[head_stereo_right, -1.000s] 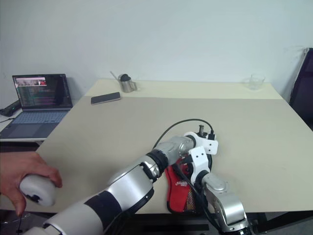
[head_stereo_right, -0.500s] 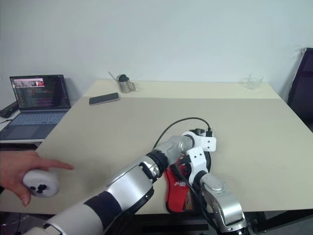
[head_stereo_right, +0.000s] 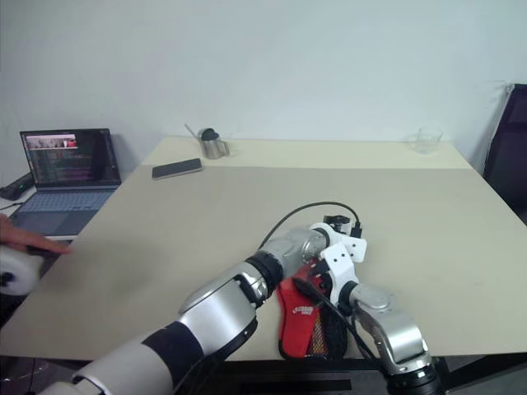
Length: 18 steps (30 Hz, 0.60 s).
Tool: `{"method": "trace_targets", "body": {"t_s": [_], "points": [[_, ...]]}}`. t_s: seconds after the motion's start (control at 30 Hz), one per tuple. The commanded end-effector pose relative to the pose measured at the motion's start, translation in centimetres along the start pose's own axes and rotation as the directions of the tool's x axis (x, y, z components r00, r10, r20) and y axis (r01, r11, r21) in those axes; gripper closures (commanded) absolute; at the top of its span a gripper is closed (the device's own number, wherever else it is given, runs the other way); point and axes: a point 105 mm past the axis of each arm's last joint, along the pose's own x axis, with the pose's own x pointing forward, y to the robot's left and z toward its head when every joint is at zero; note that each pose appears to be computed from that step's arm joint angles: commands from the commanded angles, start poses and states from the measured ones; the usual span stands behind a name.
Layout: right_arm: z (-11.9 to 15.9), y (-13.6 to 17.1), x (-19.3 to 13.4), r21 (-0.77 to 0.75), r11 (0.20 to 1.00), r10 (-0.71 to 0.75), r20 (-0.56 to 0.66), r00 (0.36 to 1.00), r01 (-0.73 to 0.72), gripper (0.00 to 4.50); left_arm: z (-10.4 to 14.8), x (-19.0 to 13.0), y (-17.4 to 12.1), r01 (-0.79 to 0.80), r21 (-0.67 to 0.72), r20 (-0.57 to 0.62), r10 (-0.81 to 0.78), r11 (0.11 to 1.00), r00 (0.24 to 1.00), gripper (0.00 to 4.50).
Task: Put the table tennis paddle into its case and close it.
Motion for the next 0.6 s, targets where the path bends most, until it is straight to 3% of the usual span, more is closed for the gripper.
{"method": "trace_targets", "body": {"t_s": [0.03,0.2,0.5,0.6], "points": [[1.4,0.1,-1.9,-0.036,0.994,0.1,0.002,0.995,-0.1,0.11,2.1,-0.2,0.3,0.068,-0.108,0.13,-0.054,0.992,0.99,1.01],[1.8,-1.1,-4.0,-0.08,0.985,0.148,-0.052,0.988,-0.152,0.11,2.1,-1.5,2.7,0.113,-0.217,0.226,-0.063,0.97,0.972,1.01],[1.4,-3.3,-6.2,-0.107,0.982,0.145,-0.108,0.983,-0.157,0.11,0.6,-5.0,10.2,0.022,-0.349,0.304,0.091,0.937,0.948,1.01],[1.3,-4.9,-7.5,-0.121,0.985,0.11,-0.132,0.985,-0.126,0.11,0.2,-7.6,12.5,0.103,-0.452,0.429,0.114,0.886,0.896,1.01]]}}
